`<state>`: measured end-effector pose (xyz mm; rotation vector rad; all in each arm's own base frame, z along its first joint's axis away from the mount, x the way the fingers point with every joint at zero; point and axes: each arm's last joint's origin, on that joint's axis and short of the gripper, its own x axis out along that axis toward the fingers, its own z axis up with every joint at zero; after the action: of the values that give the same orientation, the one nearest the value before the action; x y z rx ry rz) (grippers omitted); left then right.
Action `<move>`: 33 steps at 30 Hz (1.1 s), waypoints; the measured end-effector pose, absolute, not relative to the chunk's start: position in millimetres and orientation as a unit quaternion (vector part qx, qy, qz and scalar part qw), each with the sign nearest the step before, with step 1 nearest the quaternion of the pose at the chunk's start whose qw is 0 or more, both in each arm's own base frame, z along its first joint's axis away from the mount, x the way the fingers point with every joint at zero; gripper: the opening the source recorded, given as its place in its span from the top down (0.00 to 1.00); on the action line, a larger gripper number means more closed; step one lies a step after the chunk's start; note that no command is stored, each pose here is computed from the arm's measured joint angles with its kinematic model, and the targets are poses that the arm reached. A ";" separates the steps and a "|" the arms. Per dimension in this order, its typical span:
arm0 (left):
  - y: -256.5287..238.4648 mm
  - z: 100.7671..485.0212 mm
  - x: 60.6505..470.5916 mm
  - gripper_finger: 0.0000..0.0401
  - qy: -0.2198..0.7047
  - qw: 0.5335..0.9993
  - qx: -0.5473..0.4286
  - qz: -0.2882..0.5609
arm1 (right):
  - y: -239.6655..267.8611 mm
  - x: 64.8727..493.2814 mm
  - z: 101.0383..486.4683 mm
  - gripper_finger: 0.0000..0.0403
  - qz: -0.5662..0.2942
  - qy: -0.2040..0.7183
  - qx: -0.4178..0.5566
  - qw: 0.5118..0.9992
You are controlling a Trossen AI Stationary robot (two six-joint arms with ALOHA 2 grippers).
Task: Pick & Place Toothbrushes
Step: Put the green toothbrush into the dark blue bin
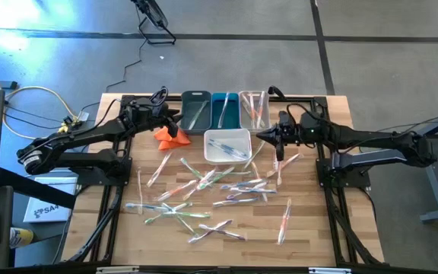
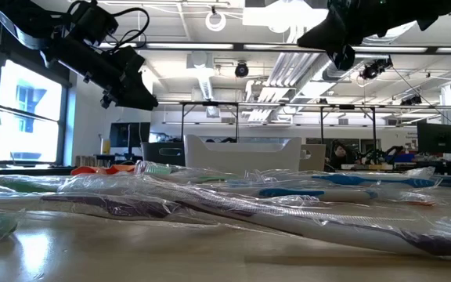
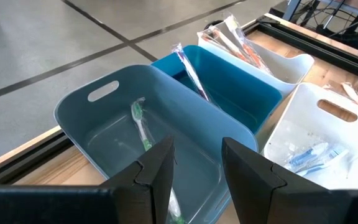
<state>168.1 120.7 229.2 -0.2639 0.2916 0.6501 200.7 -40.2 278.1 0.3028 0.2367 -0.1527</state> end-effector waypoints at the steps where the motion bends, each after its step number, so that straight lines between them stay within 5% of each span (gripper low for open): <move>1: 120.7 229.2 168.1 0.67 0.142 0.929 -0.129 0.317 | -37.7 200.8 276.5 0.99 -0.075 0.126 0.151 0.978; 25: 120.7 229.2 168.1 0.67 0.143 0.929 -0.129 0.318 | -28.1 168.6 222.1 0.99 -0.378 0.316 0.392 0.777; 33: 120.7 229.2 168.1 0.67 0.143 0.929 -0.129 0.318 | -29.2 183.9 231.9 0.99 -0.302 0.288 0.311 0.854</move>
<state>168.1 120.7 229.2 -0.2645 0.2922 0.6506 183.9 -29.2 231.9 0.6546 0.6067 -0.6354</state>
